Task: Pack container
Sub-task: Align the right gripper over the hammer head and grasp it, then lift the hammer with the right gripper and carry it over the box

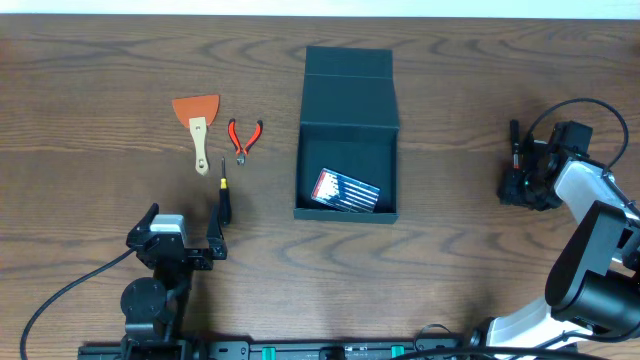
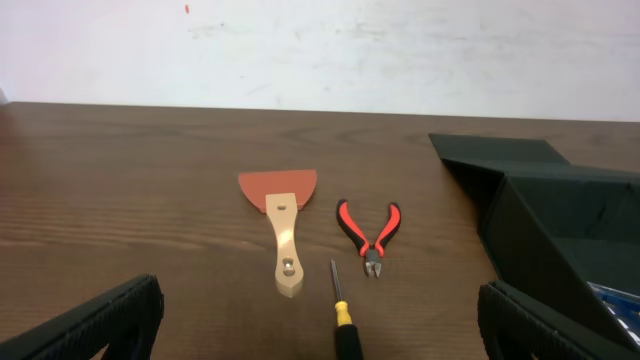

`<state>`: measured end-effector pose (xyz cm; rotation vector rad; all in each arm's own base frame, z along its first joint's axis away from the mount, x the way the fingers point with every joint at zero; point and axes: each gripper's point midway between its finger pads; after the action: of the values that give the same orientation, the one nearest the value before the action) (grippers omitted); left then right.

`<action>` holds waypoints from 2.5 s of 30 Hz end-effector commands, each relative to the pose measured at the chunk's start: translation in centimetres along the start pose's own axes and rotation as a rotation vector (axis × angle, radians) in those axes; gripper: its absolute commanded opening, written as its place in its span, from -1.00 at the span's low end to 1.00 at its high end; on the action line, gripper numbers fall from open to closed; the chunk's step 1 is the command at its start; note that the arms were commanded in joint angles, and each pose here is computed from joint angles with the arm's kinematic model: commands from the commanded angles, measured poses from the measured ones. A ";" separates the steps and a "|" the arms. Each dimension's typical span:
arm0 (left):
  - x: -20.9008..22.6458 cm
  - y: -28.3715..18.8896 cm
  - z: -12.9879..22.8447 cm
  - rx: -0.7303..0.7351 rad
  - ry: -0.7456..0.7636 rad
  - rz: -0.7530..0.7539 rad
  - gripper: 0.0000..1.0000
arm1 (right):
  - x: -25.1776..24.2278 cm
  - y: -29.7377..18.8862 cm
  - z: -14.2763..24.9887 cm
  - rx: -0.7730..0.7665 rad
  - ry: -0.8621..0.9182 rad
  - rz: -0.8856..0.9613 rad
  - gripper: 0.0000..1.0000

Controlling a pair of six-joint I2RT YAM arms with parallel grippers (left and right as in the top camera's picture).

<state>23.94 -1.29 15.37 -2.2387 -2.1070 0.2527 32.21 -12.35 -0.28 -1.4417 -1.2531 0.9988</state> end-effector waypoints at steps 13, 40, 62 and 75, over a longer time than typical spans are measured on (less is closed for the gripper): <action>-0.2 0.0 0.1 0.000 0.014 0.009 0.97 | 1.2 0.6 0.2 0.018 0.034 -0.051 -0.57; -0.2 0.0 0.1 0.000 0.014 0.009 0.97 | 0.8 -2.2 -2.5 0.001 0.033 -0.055 -0.74; -0.2 0.0 0.1 0.000 0.014 0.009 0.97 | 5.0 -9.3 -9.9 -0.119 -0.100 -0.078 -0.71; -0.2 0.0 0.1 0.000 0.014 0.009 0.97 | 14.0 -12.3 -11.3 -0.155 -0.311 -0.134 -0.82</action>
<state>23.94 -1.29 15.37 -2.2389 -2.1072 0.2532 41.80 -1.69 13.33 -1.3466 -1.6109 1.0826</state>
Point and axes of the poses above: each gripper's point midway between its finger pads, its own y axis out along the fingers, its own x axis along the line the jaws close on, z = x × y, and after that the axes turned 2 degrees about -y, right-handed
